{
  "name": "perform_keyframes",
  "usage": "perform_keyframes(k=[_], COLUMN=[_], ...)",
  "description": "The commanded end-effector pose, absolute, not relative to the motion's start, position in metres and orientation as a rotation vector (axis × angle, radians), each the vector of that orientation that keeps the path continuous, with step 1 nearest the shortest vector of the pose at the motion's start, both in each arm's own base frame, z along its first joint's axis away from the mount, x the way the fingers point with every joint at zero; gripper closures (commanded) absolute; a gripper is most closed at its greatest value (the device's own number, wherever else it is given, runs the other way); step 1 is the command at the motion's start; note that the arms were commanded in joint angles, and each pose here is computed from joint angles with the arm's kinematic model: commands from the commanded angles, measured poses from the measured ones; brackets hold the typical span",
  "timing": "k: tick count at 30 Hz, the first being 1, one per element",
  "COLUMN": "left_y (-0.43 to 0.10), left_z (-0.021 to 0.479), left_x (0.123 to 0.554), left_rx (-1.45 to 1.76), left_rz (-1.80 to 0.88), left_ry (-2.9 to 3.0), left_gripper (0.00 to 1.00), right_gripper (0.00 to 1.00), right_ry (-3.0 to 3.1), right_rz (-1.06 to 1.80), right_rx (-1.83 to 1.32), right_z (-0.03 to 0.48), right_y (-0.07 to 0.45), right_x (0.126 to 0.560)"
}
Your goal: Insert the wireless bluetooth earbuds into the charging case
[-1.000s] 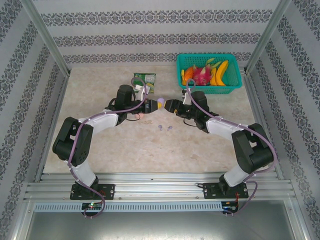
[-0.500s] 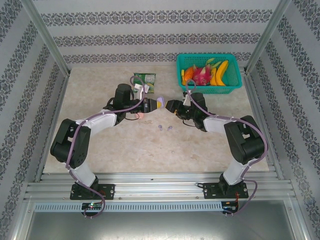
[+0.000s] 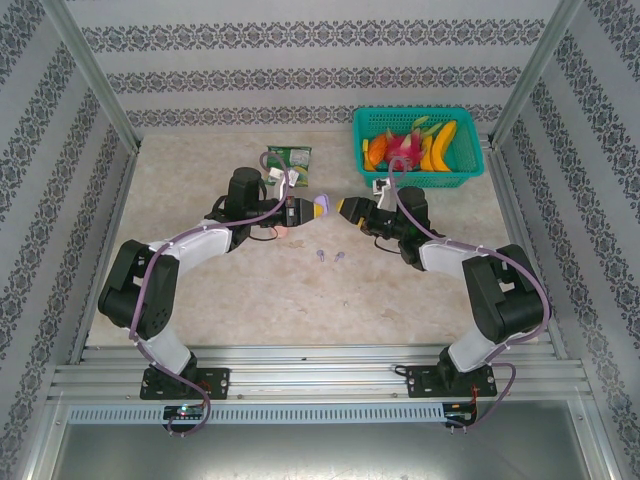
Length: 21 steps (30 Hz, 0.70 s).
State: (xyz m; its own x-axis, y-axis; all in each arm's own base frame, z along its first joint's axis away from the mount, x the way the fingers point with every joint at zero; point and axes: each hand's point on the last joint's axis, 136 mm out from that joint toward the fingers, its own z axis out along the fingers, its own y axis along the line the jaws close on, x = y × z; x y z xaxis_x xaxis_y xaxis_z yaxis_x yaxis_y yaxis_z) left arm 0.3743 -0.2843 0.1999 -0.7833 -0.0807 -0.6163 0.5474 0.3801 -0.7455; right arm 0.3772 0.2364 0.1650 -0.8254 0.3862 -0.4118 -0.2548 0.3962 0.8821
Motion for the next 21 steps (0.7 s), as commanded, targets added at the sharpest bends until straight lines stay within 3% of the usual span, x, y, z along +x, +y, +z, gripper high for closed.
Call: perform_keyframes(k=[1, 21], left_y=[-0.288, -0.294], left_z=[0.224, 0.226], left_x=[0.369, 0.364], left_rx=[0.463, 0.487], left_rz=[-1.466, -1.501], left_ry=[1.976, 1.97], left_gripper=[0.9, 0.9], right_gripper=[0.41, 0.51], right_ry=[2.019, 2.024], right_rz=[1.522, 1.553], right_rx=[0.004, 0.008], right_z=[0.185, 0.185], right_y=[0.247, 0.265], right_x=[0.369, 0.382])
